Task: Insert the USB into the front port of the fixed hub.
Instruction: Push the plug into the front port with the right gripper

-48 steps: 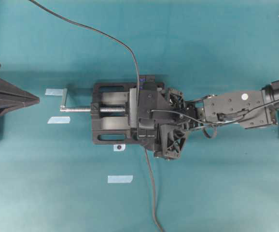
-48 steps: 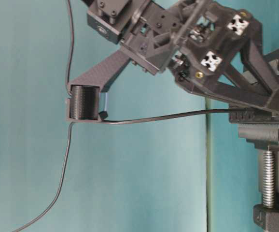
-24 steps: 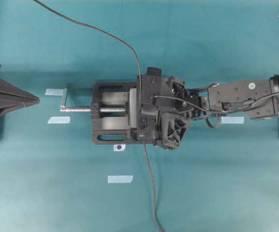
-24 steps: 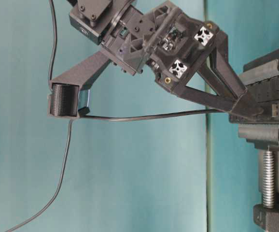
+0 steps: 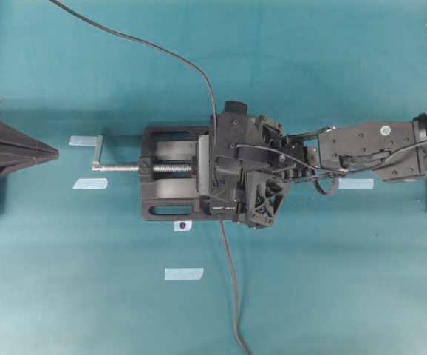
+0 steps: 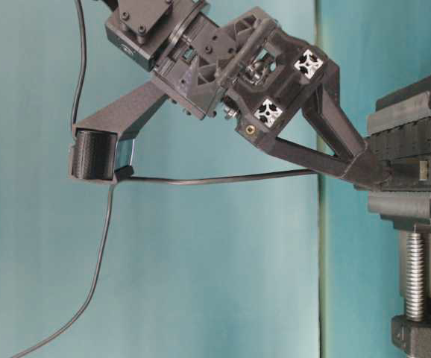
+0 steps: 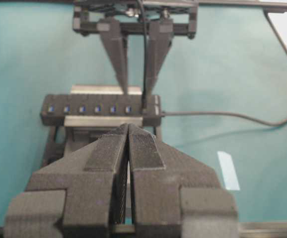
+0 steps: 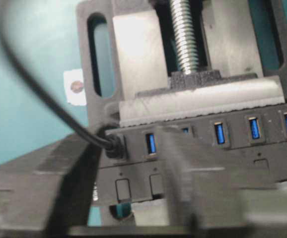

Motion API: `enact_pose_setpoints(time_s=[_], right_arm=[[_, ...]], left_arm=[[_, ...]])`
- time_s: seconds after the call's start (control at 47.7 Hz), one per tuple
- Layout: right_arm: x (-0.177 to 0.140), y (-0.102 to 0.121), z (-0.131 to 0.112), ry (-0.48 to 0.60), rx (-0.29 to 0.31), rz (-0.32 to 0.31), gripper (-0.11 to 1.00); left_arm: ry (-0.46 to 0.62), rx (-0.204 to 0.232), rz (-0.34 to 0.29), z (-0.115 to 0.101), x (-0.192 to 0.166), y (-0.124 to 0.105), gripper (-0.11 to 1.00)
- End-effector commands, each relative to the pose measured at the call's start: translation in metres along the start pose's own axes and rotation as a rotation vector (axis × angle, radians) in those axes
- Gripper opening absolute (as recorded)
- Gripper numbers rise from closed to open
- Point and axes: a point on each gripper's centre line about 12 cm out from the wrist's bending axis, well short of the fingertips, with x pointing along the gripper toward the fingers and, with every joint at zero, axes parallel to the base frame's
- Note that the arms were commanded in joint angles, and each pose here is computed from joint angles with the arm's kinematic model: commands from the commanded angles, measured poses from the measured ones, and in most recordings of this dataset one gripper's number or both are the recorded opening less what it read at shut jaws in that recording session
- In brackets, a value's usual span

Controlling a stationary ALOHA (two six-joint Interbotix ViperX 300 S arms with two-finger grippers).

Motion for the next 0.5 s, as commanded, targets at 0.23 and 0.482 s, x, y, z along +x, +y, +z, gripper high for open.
enact_pose_setpoints(time_s=[0.23,0.482], right_arm=[[-0.0068,0.0046,0.0105,-0.034,0.01,0.012,0.04],[-0.0059,0.0088,0.0087,-0.026,0.031,0.023,0.03]], left_arm=[[-0.017,-0.001,0.004,0.0047,0.0001,0.0007,0.0],[-0.015,-0.001,0.004,0.0041,0.0001,0.0007,0.0]])
